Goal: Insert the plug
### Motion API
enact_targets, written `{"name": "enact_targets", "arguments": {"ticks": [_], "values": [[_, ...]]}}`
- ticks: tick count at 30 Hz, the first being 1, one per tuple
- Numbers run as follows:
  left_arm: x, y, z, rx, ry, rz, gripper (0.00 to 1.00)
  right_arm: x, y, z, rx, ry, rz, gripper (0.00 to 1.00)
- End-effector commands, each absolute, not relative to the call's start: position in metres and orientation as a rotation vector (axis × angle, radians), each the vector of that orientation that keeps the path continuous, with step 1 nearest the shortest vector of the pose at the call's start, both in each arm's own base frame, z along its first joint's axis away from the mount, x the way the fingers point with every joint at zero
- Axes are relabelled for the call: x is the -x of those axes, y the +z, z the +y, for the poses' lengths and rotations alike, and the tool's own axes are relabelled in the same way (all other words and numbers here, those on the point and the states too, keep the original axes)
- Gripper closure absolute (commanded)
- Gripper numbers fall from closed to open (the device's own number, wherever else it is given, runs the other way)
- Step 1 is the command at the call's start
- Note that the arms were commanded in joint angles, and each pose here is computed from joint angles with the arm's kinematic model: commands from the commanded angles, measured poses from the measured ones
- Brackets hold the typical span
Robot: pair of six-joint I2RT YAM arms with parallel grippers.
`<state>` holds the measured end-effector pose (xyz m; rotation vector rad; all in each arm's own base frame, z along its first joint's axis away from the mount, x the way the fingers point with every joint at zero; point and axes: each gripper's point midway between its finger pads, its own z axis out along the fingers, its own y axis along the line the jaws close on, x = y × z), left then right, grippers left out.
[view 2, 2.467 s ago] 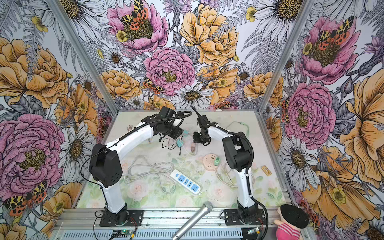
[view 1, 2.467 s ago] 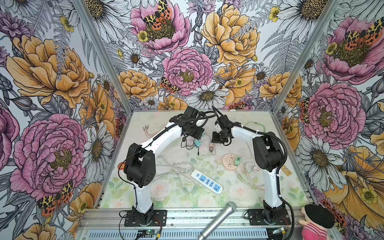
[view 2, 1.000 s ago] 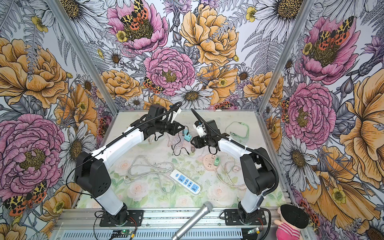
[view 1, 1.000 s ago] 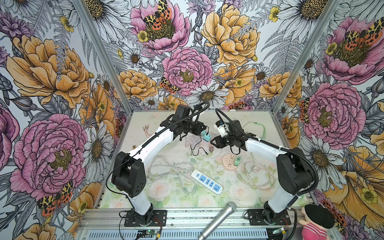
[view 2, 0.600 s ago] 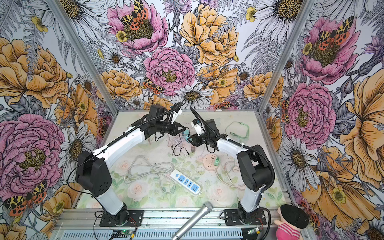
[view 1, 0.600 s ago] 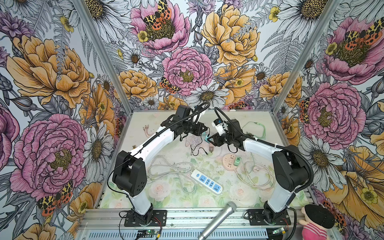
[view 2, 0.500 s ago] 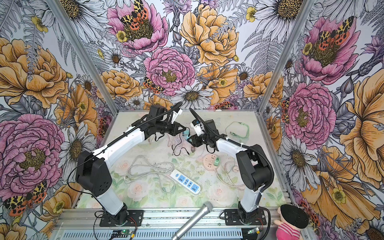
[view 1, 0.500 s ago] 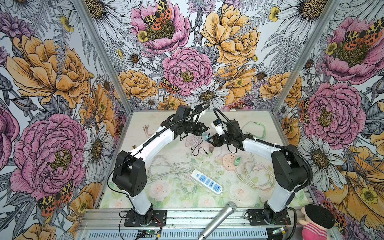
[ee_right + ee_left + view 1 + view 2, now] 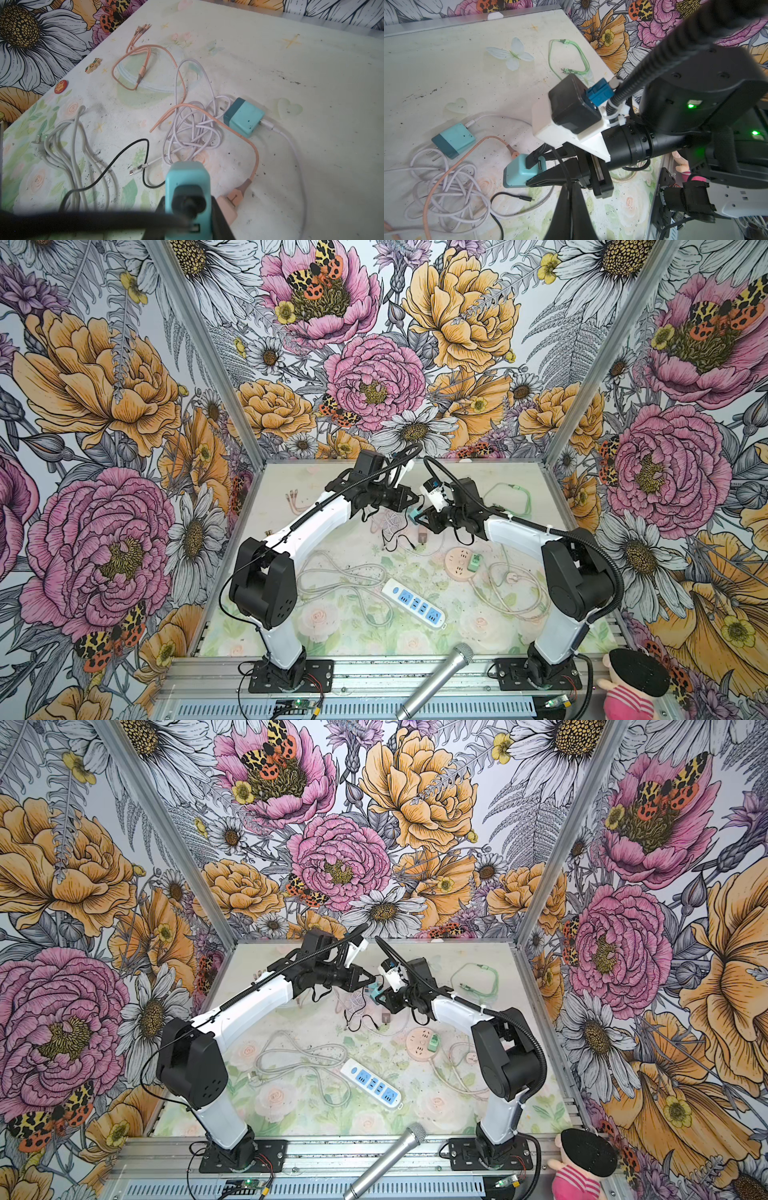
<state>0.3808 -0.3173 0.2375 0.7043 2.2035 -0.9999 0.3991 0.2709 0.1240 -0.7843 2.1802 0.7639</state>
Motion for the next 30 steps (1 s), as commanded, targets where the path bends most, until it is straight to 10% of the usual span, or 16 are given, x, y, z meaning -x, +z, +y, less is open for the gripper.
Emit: {"name": "enact_targets", "arguments": {"ticks": [1,12,30], "values": [[-0.379,0.244,-0.323,-0.715,-1.037,2.180,1.00,-0.395,0.139,0.274,0.857,0.751,2.135,1.00],[-0.373,0.236,-0.306,-0.656,-1.028,2.218,0.67,-0.379,0.166,0.244,0.918,0.612,2.129,1.00],[-0.341,0.184,-0.274,-0.501,-0.876,2.275,0.47,-0.369,0.231,0.207,0.878,0.462,2.096,1.00]]}}
